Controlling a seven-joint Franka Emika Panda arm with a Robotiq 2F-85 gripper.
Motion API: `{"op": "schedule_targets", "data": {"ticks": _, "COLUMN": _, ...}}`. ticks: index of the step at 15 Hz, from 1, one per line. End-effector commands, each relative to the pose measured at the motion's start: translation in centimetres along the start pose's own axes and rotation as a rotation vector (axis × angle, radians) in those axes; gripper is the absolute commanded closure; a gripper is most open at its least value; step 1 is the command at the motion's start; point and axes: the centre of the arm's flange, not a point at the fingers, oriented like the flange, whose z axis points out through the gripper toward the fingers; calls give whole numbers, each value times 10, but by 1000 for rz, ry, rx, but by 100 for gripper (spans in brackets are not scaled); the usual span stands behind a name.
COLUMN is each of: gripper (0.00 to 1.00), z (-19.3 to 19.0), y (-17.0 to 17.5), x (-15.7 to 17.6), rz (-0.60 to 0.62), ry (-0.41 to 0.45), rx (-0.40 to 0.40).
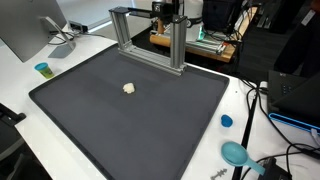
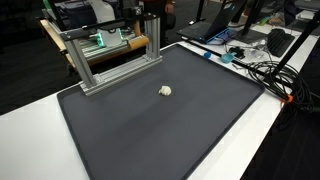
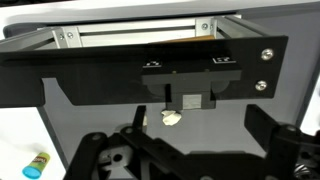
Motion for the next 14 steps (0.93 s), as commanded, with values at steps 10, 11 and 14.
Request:
{"op": "schedule_targets", "data": {"ticks": 10, "gripper": 0, "z": 45, "y": 2, "x": -10, "rz": 11, "ry": 44, "rx": 11}}
{"op": "schedule_targets", "data": {"ticks": 11, "gripper": 0, "z": 46, "y": 2, "x": -10, "rz": 10, "ry": 47, "rx": 15}}
{"op": "schedule_targets", "data": {"ticks": 14, "gripper": 0, "z": 48, "y": 4, "x": -9, "rz": 5, "ry": 56, "rx": 17}}
